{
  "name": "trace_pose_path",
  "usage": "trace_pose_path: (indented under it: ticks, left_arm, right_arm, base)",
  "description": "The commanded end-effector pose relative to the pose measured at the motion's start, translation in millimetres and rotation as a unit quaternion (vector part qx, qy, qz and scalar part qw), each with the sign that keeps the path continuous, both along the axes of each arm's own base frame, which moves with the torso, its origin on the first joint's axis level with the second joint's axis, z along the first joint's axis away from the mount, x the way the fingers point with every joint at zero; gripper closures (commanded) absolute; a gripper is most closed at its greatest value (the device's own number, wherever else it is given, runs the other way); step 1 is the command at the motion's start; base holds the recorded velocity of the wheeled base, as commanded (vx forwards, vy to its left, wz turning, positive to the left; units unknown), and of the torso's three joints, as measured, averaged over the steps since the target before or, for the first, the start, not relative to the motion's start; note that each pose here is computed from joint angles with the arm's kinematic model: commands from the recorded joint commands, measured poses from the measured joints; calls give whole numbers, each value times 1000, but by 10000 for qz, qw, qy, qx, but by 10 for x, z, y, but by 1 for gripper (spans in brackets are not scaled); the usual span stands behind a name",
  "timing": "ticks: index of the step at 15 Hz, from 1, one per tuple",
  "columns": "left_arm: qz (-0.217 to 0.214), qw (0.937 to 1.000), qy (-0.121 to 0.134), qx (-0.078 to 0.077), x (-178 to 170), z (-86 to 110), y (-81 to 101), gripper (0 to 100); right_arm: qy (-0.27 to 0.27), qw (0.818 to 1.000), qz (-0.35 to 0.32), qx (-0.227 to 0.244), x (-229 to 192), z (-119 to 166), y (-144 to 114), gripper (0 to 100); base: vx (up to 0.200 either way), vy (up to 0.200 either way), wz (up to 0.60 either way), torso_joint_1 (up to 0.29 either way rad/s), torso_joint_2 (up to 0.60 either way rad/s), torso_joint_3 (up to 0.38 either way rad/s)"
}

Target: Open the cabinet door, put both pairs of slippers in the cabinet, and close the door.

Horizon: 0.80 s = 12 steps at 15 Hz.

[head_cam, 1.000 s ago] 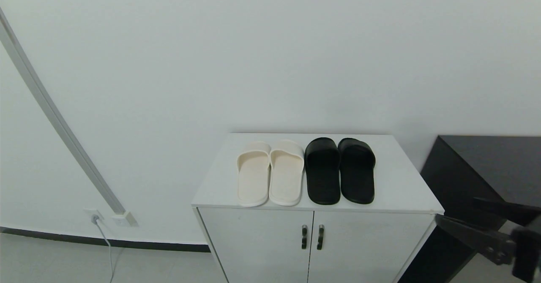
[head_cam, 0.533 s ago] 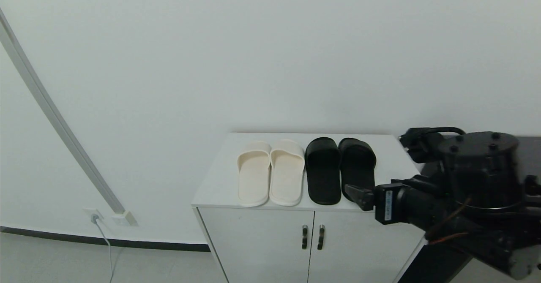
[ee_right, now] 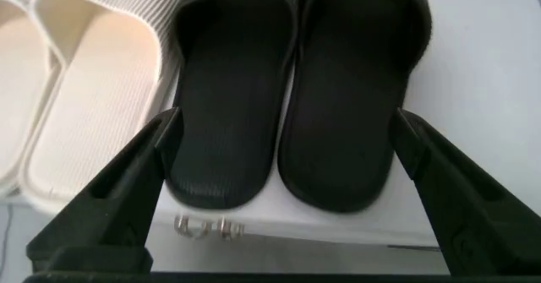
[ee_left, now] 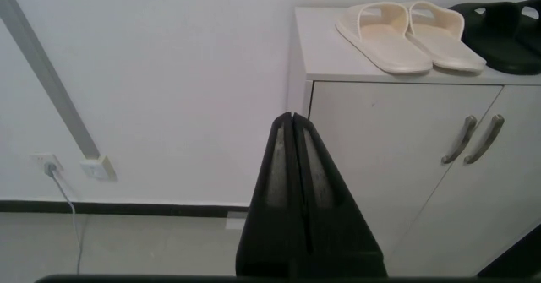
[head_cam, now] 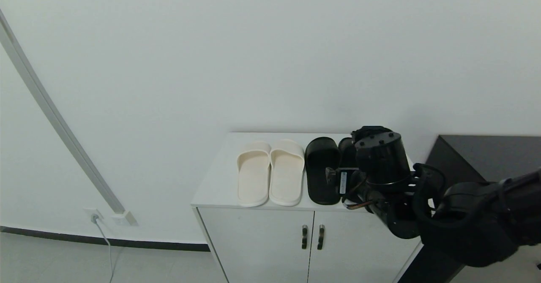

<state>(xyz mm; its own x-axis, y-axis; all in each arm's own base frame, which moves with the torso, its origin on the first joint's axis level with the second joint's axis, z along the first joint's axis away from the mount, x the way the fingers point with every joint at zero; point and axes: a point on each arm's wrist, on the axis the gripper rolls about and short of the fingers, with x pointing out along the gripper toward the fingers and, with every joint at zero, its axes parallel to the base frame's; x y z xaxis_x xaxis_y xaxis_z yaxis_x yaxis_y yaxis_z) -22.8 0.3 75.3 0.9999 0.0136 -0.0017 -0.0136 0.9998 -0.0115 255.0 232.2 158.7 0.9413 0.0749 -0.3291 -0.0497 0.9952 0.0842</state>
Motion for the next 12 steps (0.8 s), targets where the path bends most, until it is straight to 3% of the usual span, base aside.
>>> trace_pose_path:
  ticks: [1, 6, 12]
  left_arm:
    - [1, 10000, -1, -4, 0, 0, 0, 100]
    - [1, 10000, -1, -4, 0, 0, 0, 100]
    - [1, 10000, -1, -4, 0, 0, 0, 100]
  right_arm:
    - [68, 9998, -120, -108, 161, -133, 83, 0]
    - [81, 9992, -342, -198, 347, -273, 119, 0]
    - [-407, 9972, -543, -315, 799, -508, 111, 0]
  base:
    - [0, 0, 0, 0, 0, 0]
    - [0, 0, 0, 0, 0, 0]
    - [0, 0, 0, 0, 0, 0]
